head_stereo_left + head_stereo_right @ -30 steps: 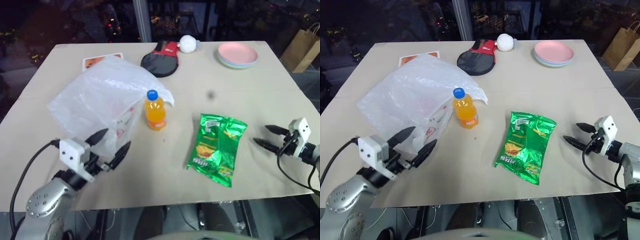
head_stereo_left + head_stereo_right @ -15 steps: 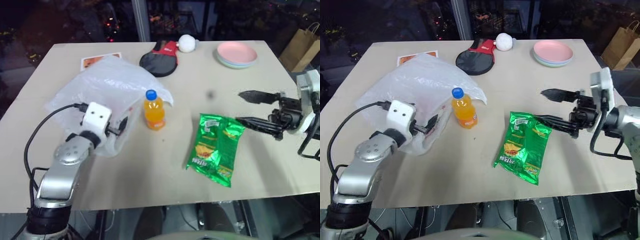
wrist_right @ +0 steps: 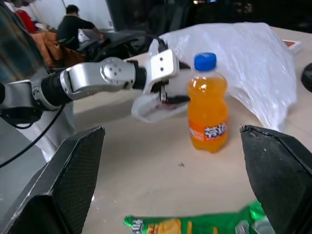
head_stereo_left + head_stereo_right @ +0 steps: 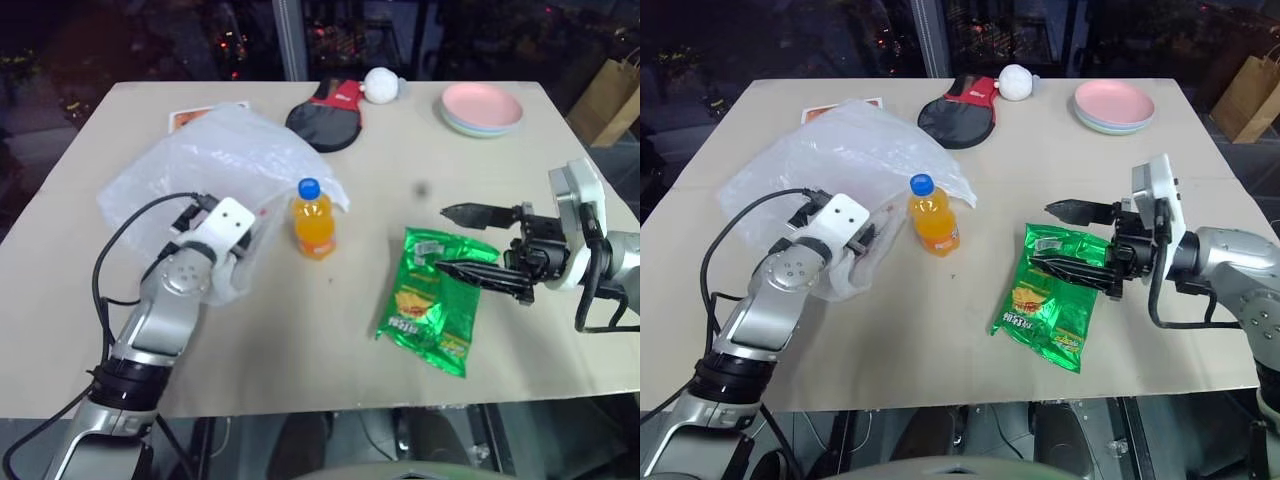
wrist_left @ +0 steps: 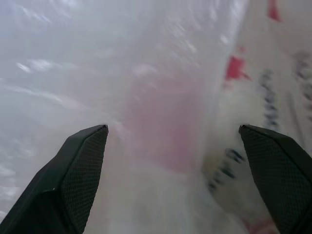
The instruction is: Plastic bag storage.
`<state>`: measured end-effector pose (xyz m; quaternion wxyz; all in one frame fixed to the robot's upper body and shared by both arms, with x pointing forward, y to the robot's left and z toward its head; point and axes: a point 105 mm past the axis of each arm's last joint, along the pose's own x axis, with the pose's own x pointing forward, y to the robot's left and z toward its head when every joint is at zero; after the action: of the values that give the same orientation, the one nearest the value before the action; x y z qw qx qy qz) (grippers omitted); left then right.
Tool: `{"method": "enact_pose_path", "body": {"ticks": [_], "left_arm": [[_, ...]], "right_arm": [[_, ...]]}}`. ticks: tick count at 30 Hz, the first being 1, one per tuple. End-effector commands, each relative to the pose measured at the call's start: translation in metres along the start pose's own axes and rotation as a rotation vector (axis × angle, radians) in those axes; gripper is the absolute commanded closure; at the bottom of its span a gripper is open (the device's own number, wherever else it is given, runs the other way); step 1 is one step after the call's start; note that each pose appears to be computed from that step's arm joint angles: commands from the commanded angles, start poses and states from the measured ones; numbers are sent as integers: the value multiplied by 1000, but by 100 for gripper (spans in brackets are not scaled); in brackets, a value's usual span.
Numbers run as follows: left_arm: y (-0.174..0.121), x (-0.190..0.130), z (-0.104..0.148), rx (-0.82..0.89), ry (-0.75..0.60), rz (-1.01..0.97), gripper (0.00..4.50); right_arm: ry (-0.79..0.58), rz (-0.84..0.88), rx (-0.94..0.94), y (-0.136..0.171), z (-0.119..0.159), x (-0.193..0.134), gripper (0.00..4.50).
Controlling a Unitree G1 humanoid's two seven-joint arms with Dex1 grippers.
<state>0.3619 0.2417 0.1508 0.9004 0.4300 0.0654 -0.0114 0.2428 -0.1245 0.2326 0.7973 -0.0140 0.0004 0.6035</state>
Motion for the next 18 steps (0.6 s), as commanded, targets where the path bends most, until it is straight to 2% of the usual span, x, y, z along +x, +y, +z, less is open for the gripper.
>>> {"method": "enact_pose_path", "body": {"ticks": [1, 2, 5, 9, 11, 13, 16, 18], "left_arm": [[18, -3, 18, 47, -62, 87, 5], [18, -4, 16, 60, -49, 86, 5], [20, -6, 4, 115, 2, 91, 88], [26, -8, -5, 182, 40, 97, 250], [22, -10, -3, 215, 32, 62, 364], [17, -13, -2, 233, 26, 22, 426], [18, -24, 10, 228, -35, 2, 426], [16, -34, 17, 160, -71, -2, 426]], "right_arm": [[-21, -10, -45, 1, 5, -2, 0], [-23, -14, -47, 0, 5, -2, 0], [-30, -21, -48, -2, 4, -2, 0], [-44, -20, -50, -3, 5, -1, 0], [-47, -24, -55, -5, 5, 0, 0], [-46, -25, -58, -7, 4, 0, 0], [-51, -27, -59, -7, 4, 0, 0], [-52, -32, -61, -9, 4, -1, 0]]}}
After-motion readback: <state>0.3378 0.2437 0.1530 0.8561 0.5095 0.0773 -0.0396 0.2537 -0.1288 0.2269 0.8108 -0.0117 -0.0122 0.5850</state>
